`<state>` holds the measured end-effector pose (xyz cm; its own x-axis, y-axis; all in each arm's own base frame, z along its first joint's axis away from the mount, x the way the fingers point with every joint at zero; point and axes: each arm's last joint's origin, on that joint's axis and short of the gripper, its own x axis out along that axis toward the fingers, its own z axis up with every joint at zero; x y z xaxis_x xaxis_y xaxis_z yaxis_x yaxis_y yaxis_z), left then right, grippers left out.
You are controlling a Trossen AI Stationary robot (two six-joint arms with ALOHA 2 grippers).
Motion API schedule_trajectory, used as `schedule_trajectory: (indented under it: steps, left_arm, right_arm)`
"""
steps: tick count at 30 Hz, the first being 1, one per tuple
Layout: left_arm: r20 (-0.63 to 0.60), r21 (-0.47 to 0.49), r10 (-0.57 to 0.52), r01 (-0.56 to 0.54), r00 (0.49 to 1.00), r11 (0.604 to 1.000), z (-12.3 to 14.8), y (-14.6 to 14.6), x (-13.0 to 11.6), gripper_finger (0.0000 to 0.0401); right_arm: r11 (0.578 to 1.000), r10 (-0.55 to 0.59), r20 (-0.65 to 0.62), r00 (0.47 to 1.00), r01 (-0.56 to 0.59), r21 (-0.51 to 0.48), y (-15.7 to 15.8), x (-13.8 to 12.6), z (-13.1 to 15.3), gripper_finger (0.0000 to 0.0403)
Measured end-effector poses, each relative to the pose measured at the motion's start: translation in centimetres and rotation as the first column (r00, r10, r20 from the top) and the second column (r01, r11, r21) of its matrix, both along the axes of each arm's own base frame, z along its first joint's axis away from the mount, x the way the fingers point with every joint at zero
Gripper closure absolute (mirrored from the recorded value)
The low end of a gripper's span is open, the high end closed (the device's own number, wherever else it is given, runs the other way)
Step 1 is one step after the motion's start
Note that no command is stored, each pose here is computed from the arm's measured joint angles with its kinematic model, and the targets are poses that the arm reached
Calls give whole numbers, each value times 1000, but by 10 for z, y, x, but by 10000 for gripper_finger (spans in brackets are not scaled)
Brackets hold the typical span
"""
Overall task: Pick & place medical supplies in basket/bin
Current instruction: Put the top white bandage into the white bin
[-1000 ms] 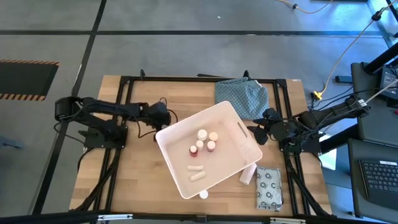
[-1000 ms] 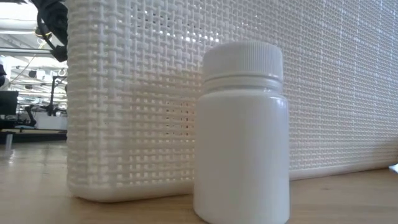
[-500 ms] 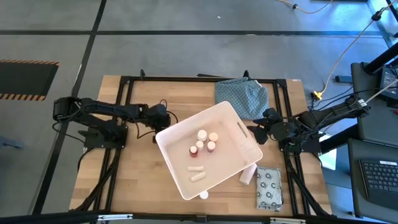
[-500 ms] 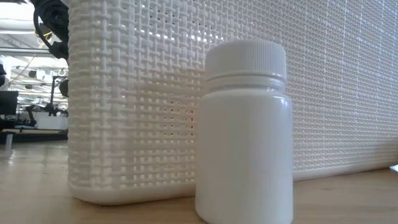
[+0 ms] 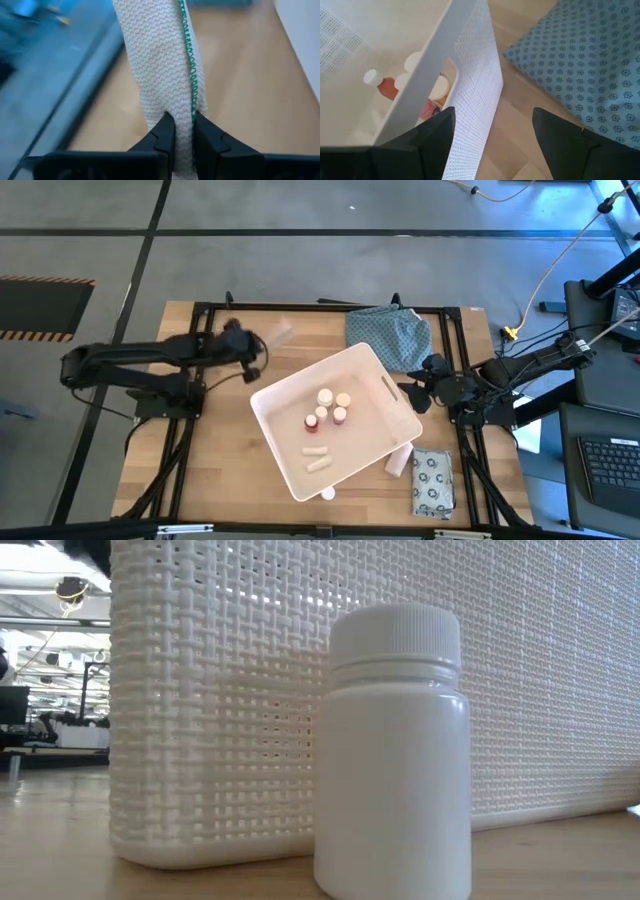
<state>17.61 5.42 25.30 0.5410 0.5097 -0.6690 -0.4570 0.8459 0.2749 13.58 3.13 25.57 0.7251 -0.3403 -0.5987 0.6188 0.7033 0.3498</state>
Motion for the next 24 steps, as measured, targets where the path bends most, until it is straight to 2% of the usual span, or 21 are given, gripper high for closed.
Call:
schedule_trajectory:
  steps: [3,5,8,11,14,19,24]
  left_arm:
    - [136,42,76,-83,988,996,33,0,-9,364]
    - [256,34,78,-90,964,995,59,-3,-15,365]
    - [396,-10,-38,46,918,999,89,-11,-18,365]
    - [505,-25,-177,219,845,975,108,-21,-15,365]
    - [572,-35,-236,311,786,950,120,-32,-9,365]
    - [585,-69,-257,363,769,929,120,-46,7,365]
    - [575,-107,-300,433,761,895,118,-59,25,365]
  right_arm:
    - [1000,2,-1,1000,-2,-3,0,0,0,136]
    - [1000,1,0,1000,-1,-3,0,0,0,136]
    - [1000,-3,6,1000,3,-5,0,0,0,136]
    - [1000,-2,3,1000,2,-6,0,0,0,136]
    - [999,47,-36,998,-47,4,1,-1,-2,136]
    - [981,172,-85,981,-163,100,5,-2,-4,136]
    - [935,281,-112,953,-245,254,10,-4,-7,136]
